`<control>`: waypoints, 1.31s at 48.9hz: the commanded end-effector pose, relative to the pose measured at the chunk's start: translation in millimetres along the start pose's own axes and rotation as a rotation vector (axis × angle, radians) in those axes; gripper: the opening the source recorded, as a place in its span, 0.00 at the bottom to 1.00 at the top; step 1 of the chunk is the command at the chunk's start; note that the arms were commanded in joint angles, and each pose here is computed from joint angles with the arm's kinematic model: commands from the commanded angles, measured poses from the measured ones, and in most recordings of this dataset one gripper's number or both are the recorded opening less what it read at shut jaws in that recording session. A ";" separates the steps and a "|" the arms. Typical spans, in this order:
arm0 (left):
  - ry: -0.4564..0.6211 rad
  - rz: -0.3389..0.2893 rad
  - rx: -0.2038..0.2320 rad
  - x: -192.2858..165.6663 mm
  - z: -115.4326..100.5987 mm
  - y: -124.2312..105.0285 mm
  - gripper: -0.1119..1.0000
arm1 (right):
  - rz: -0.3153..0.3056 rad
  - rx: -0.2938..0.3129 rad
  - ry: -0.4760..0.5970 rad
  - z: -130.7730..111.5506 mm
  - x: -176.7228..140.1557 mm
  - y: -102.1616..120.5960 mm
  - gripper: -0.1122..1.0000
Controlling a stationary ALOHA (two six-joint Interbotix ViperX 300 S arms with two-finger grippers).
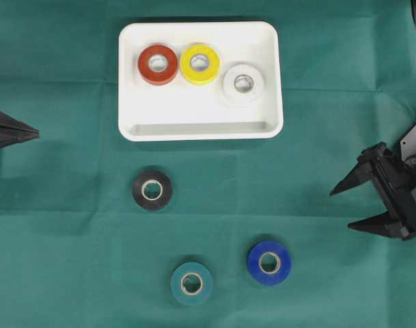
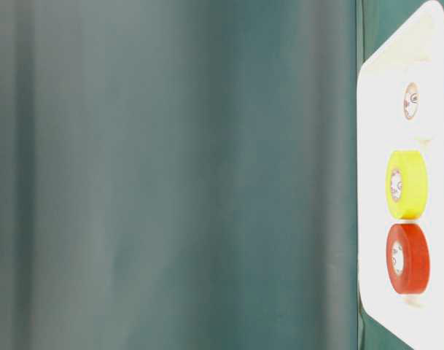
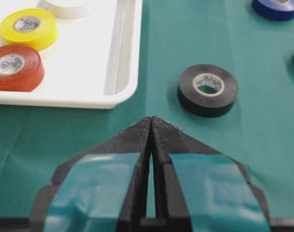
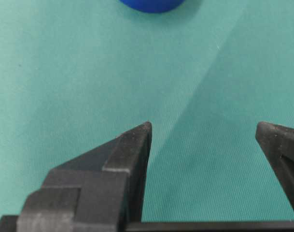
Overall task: Put the tape into the white case with the right arm.
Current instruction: 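Reach the right gripper down onto the blue tape roll and grasp it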
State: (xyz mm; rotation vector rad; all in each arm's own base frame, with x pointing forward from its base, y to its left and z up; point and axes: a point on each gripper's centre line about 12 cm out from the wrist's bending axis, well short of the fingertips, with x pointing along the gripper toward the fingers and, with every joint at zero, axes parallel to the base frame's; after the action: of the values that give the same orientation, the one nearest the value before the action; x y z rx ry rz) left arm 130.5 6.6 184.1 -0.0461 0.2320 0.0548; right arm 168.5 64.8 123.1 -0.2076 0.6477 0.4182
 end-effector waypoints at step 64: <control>-0.014 0.001 0.001 0.3 5.3 0.0 0.11 | 0.190 -0.179 0.062 90.6 129.1 42.4 0.71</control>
State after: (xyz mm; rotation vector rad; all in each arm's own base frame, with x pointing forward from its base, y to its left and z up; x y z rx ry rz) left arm 130.5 6.6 184.2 -0.0461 0.2305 0.0549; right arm 287.3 167.5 103.4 -0.3362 0.7212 0.6518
